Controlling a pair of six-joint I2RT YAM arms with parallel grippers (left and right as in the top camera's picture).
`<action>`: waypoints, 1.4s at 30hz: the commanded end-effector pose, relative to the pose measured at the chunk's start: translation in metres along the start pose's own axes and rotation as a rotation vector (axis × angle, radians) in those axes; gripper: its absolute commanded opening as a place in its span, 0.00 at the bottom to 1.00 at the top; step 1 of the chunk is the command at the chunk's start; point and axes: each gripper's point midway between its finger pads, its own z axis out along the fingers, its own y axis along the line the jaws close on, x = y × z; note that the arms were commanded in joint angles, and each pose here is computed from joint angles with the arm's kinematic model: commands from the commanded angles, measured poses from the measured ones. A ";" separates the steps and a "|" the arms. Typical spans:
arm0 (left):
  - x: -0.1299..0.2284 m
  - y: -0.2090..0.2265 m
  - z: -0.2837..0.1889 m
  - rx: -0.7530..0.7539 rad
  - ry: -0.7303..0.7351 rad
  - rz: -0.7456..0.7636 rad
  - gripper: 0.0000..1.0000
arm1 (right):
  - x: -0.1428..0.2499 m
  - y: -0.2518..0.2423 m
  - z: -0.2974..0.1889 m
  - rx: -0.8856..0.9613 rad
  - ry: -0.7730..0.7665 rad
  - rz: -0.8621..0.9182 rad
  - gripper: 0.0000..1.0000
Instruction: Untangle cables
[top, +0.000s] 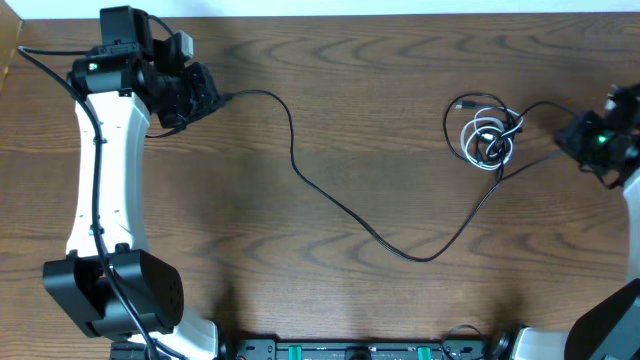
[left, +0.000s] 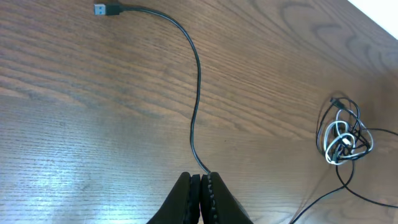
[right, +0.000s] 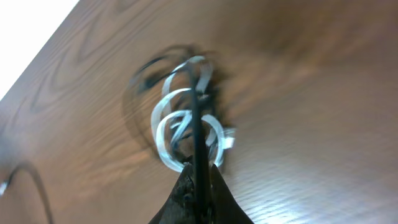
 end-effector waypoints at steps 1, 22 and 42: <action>-0.001 -0.007 -0.009 -0.012 -0.028 0.043 0.07 | 0.030 0.063 0.007 -0.225 0.097 -0.189 0.01; 0.002 -0.012 -0.007 -0.008 -0.017 0.052 0.07 | -0.009 0.298 -0.099 -0.450 -0.231 -0.500 0.01; 0.007 -0.011 -0.007 -0.013 0.002 0.044 0.07 | 0.153 0.240 0.030 -0.299 0.439 -0.535 0.03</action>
